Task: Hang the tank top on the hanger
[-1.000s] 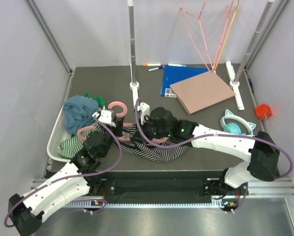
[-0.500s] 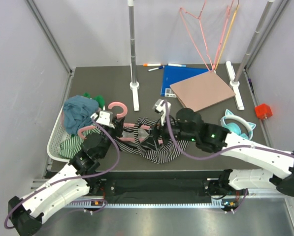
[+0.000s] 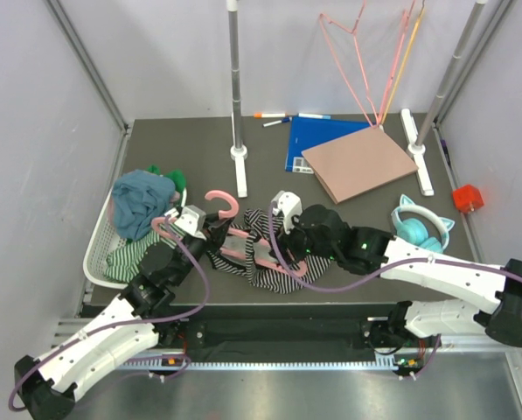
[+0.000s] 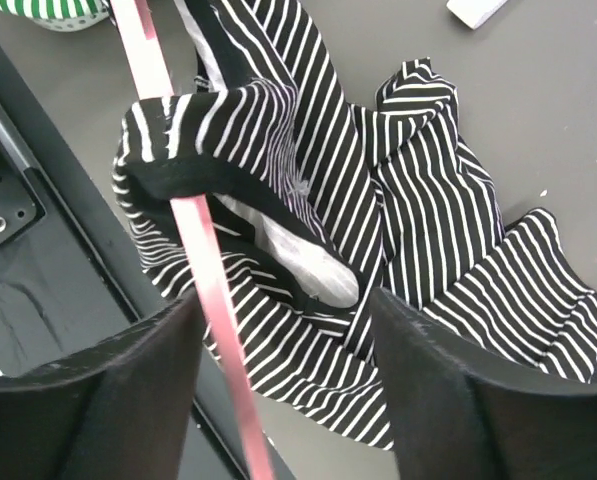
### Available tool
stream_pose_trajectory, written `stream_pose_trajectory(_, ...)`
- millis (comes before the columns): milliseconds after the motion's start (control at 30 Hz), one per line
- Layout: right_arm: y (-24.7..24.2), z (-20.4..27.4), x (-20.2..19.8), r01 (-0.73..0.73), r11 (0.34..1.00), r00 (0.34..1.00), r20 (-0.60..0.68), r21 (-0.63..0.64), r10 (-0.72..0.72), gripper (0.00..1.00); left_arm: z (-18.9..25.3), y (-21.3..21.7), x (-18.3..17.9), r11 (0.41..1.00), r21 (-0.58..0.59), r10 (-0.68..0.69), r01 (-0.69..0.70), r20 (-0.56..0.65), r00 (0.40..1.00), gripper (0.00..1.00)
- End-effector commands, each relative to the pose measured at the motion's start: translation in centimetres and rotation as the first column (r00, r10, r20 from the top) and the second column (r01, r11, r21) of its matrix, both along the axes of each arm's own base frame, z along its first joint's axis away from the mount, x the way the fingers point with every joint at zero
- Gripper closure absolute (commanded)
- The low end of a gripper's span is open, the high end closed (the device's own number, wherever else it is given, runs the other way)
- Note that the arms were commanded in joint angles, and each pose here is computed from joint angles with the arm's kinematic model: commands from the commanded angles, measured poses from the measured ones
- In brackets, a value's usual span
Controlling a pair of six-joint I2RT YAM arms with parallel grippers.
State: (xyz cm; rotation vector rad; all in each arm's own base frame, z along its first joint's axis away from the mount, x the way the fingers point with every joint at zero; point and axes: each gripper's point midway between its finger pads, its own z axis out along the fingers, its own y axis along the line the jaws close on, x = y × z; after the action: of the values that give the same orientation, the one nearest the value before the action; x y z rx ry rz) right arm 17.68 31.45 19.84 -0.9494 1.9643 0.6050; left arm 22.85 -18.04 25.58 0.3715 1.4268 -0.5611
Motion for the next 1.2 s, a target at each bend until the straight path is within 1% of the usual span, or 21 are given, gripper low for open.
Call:
stream_pose_trajectory(0, 0.7, 0.8, -0.2, -0.050, 0.998, 0.998, 0.041, 0.028, 0.049, 0.39, 2.7, -0.7, -0.9, 0.997, -0.049, -0.060, 0.066, 0.103, 0.993, 1.00)
stream_pose_trajectory(100, 1.1, 0.7, -0.8, -0.086, 0.995, 0.996, 0.031, 0.048, 0.084, 0.64, 2.8, -1.0, -1.2, 0.995, -0.051, -0.083, 0.089, 0.111, 0.990, 1.00)
stream_pose_trajectory(133, 1.2, 0.5, -0.9, -0.087, 0.995, 0.996, 0.026, 0.052, 0.086, 0.84, 2.8, -1.0, -1.2, 0.995, -0.053, -0.082, 0.089, 0.114, 0.990, 1.00)
stream_pose_trajectory(167, 1.2, 0.5, -0.9, -0.085, 0.995, 0.996, 0.018, 0.058, 0.084, 0.92, 2.7, -0.9, -1.1, 0.995, -0.055, -0.077, 0.083, 0.112, 0.991, 1.00)
stream_pose_trajectory(200, 1.2, 0.2, -0.9, -0.081, 0.995, 0.997, 0.015, 0.055, 0.080, 0.99, 2.8, -0.8, -1.1, 0.995, -0.061, -0.073, 0.081, 0.116, 0.991, 1.00)
stream_pose_trajectory(233, 1.2, 0.3, -0.8, -0.075, 0.995, 0.997, 0.015, 0.059, 0.074, 1.00, 2.7, -0.8, -1.1, 0.995, -0.062, -0.069, 0.076, 0.115, 0.991, 0.86)
stream_pose_trajectory(300, 1.1, 0.0, -0.7, -0.060, 0.996, 0.998, 0.010, 0.066, 0.060, 1.00, 2.8, -0.6, -1.0, 0.996, -0.067, -0.058, 0.066, 0.115, 0.992, 0.73)
stream_pose_trajectory(333, 1.1, 0.1, -0.7, -0.050, 0.996, 0.999, 0.010, 0.072, 0.049, 1.00, 2.7, -0.6, -0.9, 0.996, -0.066, -0.056, 0.063, 0.112, 0.992, 0.55)
stream_pose_trajectory(367, 0.9, 0.3, -0.4, -0.025, 0.996, 1.000, 0.012, 0.084, 0.024, 1.00, 2.7, -0.5, -0.9, 0.996, -0.066, -0.053, 0.060, 0.111, 0.992, 0.40)
stream_pose_trajectory(400, 0.8, 0.3, -0.3, -0.010, 0.995, 1.000, 0.015, 0.096, 0.009, 1.00, 2.7, -0.5, -0.8, 0.996, -0.068, -0.047, 0.054, 0.108, 0.993, 0.29)
stream_pose_trajectory(433, 0.6, 0.5, -0.2, 0.002, 0.994, 1.000, 0.018, 0.107, -0.004, 1.00, 2.6, -0.4, -0.8, 0.996, -0.067, -0.043, 0.050, 0.107, 0.993, 0.11)
stream_pose_trajectory(467, 0.3, 0.9, 0.0, 0.028, 0.991, 0.999, 0.023, 0.129, -0.031, 1.00, 2.6, -0.4, -0.8, 0.996, -0.069, -0.043, 0.050, 0.104, 0.994, 0.04)
stream_pose_trajectory(500, 0.1, 0.8, 0.1, 0.046, 0.990, 0.999, 0.022, 0.134, -0.049, 1.00, 2.6, -0.4, -0.7, 0.996, -0.069, -0.040, 0.047, 0.103, 0.994, 0.02)
stream_pose_trajectory(700, -2.0, 1.4, 1.0, 0.167, 0.974, 0.985, 0.019, 0.150, -0.172, 1.00, 2.6, -0.1, -0.5, 0.997, -0.079, -0.019, 0.026, 0.096, 0.995, 0.01)
stream_pose_trajectory(800, -2.8, 1.6, 1.3, 0.210, 0.965, 0.976, 0.019, 0.154, -0.216, 1.00, 2.5, 0.4, -0.1, 0.996, -0.088, 0.019, -0.012, 0.083, 0.996, 0.01)
stream_pose_trajectory(867, -3.3, 1.7, 1.6, 0.243, 0.957, 0.968, 0.022, 0.158, -0.249, 1.00, 2.4, 1.3, 0.5, 0.992, -0.102, 0.080, -0.072, 0.068, 0.995, 0.01)
stream_pose_trajectory(967, -4.3, 1.5, 2.3, 0.296, 0.944, 0.953, 0.020, 0.148, -0.303, 1.00, 2.4, 2.3, 0.8, 0.985, -0.120, 0.134, -0.126, 0.058, 0.989, 0.01)
stream_pose_trajectory(1167, -5.9, 2.2, 2.9, 0.367, 0.918, 0.927, 0.024, 0.152, -0.375, 1.00, 2.3, 2.6, 0.9, 0.982, -0.125, 0.148, -0.140, 0.057, 0.987, 0.01)
